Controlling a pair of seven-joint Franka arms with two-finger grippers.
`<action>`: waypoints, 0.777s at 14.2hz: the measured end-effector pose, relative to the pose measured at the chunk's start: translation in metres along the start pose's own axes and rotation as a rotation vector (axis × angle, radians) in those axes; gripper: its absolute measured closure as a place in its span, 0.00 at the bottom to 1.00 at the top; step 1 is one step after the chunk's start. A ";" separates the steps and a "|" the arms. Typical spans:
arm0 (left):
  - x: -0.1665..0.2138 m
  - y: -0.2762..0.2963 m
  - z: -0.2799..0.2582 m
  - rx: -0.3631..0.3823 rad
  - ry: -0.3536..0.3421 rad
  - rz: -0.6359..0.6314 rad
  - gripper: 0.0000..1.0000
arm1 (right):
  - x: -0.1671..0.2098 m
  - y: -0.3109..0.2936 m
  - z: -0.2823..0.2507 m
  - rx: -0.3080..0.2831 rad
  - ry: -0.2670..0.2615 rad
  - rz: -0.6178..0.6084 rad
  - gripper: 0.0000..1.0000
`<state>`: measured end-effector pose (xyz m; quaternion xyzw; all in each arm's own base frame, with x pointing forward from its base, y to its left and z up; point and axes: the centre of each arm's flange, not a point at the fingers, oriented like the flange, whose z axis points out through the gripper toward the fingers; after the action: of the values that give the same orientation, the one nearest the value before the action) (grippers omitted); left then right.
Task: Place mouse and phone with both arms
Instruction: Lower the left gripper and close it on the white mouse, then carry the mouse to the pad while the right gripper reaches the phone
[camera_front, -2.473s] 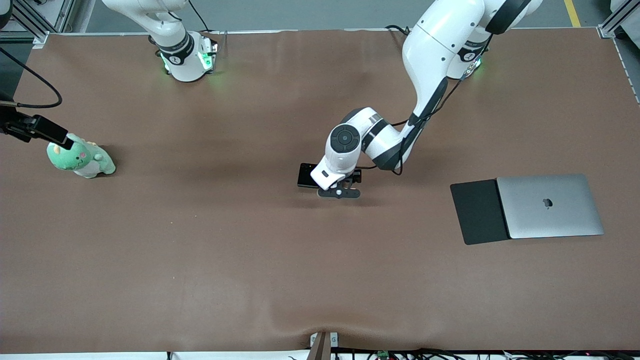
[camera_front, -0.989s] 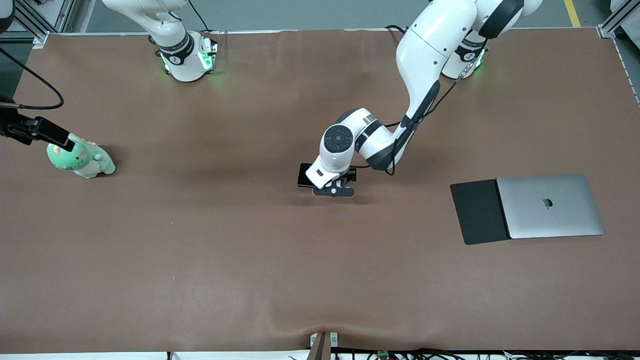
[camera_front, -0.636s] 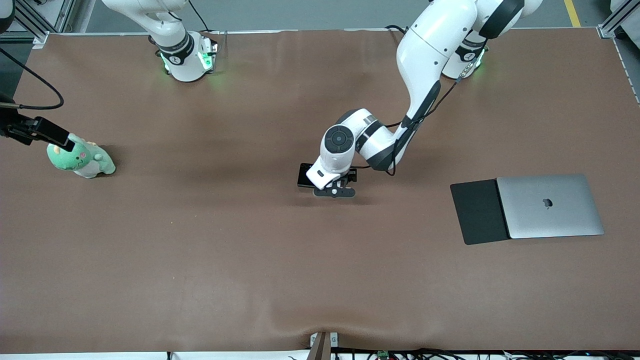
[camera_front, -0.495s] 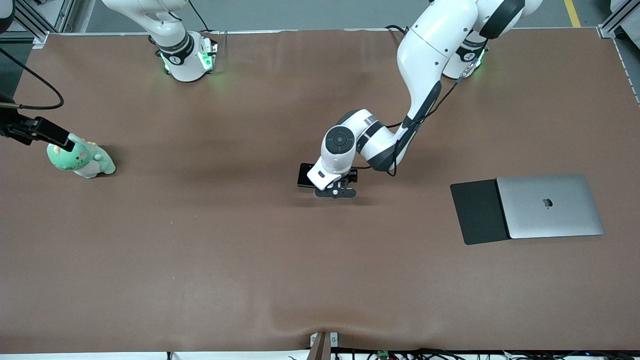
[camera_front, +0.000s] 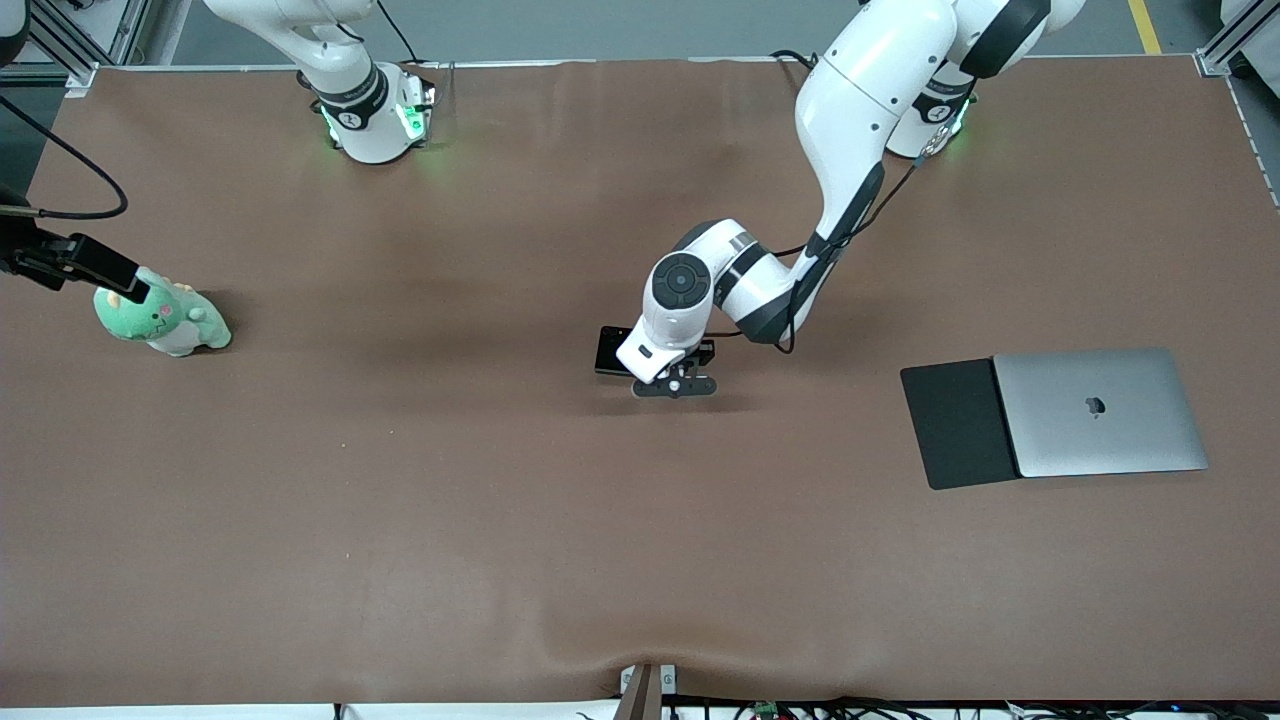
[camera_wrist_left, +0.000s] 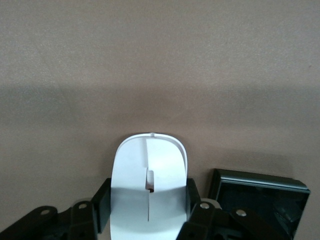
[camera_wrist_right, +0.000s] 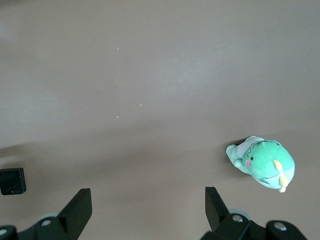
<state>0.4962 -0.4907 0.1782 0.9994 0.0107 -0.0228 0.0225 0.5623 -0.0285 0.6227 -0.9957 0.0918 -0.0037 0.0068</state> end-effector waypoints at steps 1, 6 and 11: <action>0.001 -0.001 -0.002 0.001 0.000 -0.001 0.40 | 0.000 0.000 0.000 0.000 0.000 0.000 0.00; 0.014 -0.036 -0.039 0.046 -0.013 -0.045 0.40 | -0.007 -0.045 0.005 0.000 -0.009 -0.080 0.00; 0.044 -0.122 -0.096 0.061 0.016 -0.114 0.40 | -0.014 -0.168 0.066 -0.018 -0.062 -0.259 0.00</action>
<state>0.5414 -0.3640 0.2670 0.9976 0.0670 -0.0165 -0.0095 0.5796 0.1397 0.5587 -0.9989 -0.0376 0.0269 0.0001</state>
